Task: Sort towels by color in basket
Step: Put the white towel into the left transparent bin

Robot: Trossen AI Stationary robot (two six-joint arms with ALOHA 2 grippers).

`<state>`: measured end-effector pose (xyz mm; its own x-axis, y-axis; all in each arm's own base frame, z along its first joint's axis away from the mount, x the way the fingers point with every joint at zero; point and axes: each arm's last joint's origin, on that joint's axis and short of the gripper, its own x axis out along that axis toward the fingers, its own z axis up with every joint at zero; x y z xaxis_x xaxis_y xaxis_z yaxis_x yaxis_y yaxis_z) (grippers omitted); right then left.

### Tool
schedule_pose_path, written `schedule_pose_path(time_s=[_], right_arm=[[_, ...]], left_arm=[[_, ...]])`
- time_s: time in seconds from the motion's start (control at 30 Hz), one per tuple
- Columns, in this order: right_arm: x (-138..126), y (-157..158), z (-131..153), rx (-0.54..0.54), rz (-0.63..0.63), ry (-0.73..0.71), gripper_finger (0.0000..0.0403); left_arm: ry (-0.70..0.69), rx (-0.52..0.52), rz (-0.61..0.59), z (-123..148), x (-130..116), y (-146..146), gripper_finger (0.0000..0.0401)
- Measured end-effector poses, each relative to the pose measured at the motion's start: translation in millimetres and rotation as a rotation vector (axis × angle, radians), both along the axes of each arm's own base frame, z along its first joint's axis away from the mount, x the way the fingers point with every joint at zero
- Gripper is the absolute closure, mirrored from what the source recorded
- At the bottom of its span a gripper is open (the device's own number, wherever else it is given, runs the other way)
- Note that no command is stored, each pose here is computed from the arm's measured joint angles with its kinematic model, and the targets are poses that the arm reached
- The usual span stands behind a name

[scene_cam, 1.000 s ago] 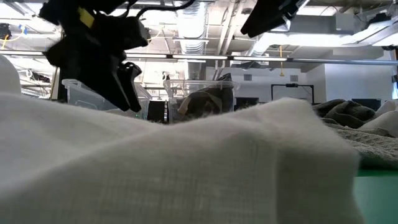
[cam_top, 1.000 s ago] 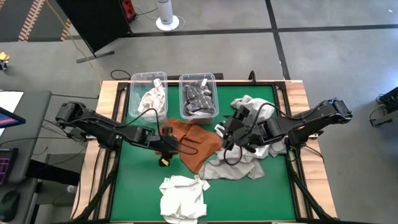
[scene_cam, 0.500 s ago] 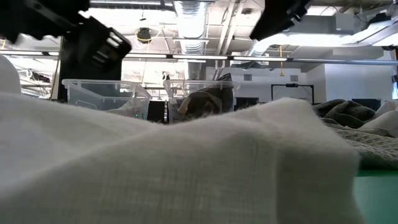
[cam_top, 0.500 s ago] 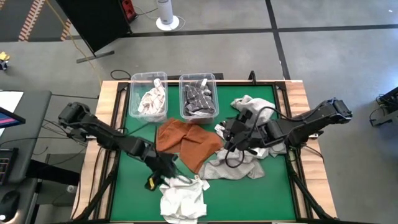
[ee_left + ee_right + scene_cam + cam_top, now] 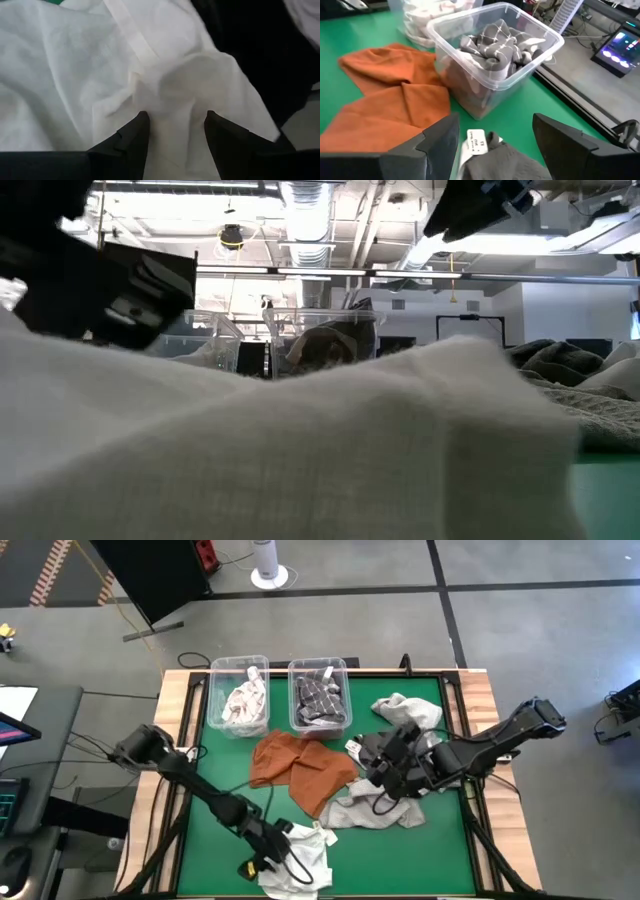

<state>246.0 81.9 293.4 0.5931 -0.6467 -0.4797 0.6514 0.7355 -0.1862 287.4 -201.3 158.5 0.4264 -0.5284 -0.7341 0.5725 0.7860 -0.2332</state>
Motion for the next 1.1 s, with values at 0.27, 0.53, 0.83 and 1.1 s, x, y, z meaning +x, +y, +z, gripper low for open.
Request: schedule_pose_path(time_s=[0.27, 0.53, 0.83, 1.1], right_arm=[[-5, 13, 0, 0.005, 0.031, -0.027, 0.0122], [-3, 8, 0, -0.002, 0.014, -0.019, 0.0122], [-5, 12, 0, 0.002, 0.030, -0.023, 0.0122], [-4, 12, 0, 0.003, 0.028, -0.024, 0.0122]], left_arm=[[0.026, 0.072, 0.015, -21, 9, -8, 0.0224], [0.021, 0.152, 0.029, -15, 6, 2, 0.0367], [-0.061, 0.200, 0.152, 43, -8, 30, 0.0396], [-0.500, 0.380, 0.519, 160, -65, 103, 0.0398]])
